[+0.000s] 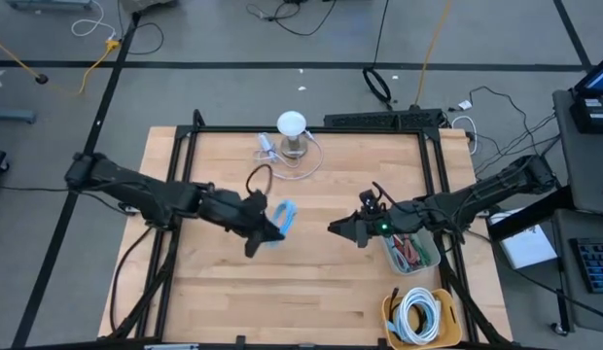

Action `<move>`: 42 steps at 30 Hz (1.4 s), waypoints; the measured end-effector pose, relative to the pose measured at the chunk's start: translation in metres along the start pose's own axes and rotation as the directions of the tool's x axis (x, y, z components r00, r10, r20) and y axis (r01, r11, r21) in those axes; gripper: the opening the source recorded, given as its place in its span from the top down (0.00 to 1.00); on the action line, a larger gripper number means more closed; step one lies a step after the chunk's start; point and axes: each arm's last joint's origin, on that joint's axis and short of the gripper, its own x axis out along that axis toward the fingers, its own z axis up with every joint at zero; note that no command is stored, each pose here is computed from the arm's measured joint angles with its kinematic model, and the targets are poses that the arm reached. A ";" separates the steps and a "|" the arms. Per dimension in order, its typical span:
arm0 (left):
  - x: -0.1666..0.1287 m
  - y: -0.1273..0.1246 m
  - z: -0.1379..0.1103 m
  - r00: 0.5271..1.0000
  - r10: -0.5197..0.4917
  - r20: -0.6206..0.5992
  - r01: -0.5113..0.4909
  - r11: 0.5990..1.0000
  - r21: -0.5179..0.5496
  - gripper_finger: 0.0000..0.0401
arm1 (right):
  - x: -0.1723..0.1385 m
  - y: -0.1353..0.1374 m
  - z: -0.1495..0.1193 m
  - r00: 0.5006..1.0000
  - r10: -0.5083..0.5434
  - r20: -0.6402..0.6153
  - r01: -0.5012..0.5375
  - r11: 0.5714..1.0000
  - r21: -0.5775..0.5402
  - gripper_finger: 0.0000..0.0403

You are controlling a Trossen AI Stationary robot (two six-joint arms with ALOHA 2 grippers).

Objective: Pick & Place USB Port
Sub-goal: Put the blue HDMI cable into the yellow bin

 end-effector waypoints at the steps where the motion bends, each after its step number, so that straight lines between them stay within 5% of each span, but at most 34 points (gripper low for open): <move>1: -0.003 -0.004 0.005 0.997 -0.066 0.027 0.066 0.998 0.001 0.90 | 0.000 -0.001 0.000 1.000 -0.004 0.000 0.004 1.000 0.000 0.62; 5: -0.007 -0.011 0.017 0.975 -0.221 0.034 0.220 0.975 0.009 0.90 | 0.001 -0.004 0.003 1.000 -0.024 0.006 0.024 0.999 0.044 0.61; 12: -0.006 -0.025 0.004 0.958 0.037 -0.285 0.025 0.977 0.213 0.90 | 0.005 -0.005 0.009 0.996 0.033 -0.087 -0.010 0.968 0.250 0.56; 18: -0.001 -0.043 0.016 0.874 0.258 -0.411 -0.025 0.869 0.494 0.90 | 0.022 -0.014 0.016 0.984 0.146 -0.101 -0.097 0.918 0.385 0.52; 25: 0.027 -0.049 0.021 0.780 0.401 -0.481 -0.008 0.774 0.633 0.90 | 0.053 -0.047 0.010 0.986 0.138 -0.096 -0.077 0.878 0.473 0.49; 42: 0.041 -0.058 0.020 0.792 0.323 -0.518 0.060 0.803 0.592 0.90 | 0.093 -0.074 0.007 0.961 0.277 -0.013 -0.227 0.812 0.537 0.48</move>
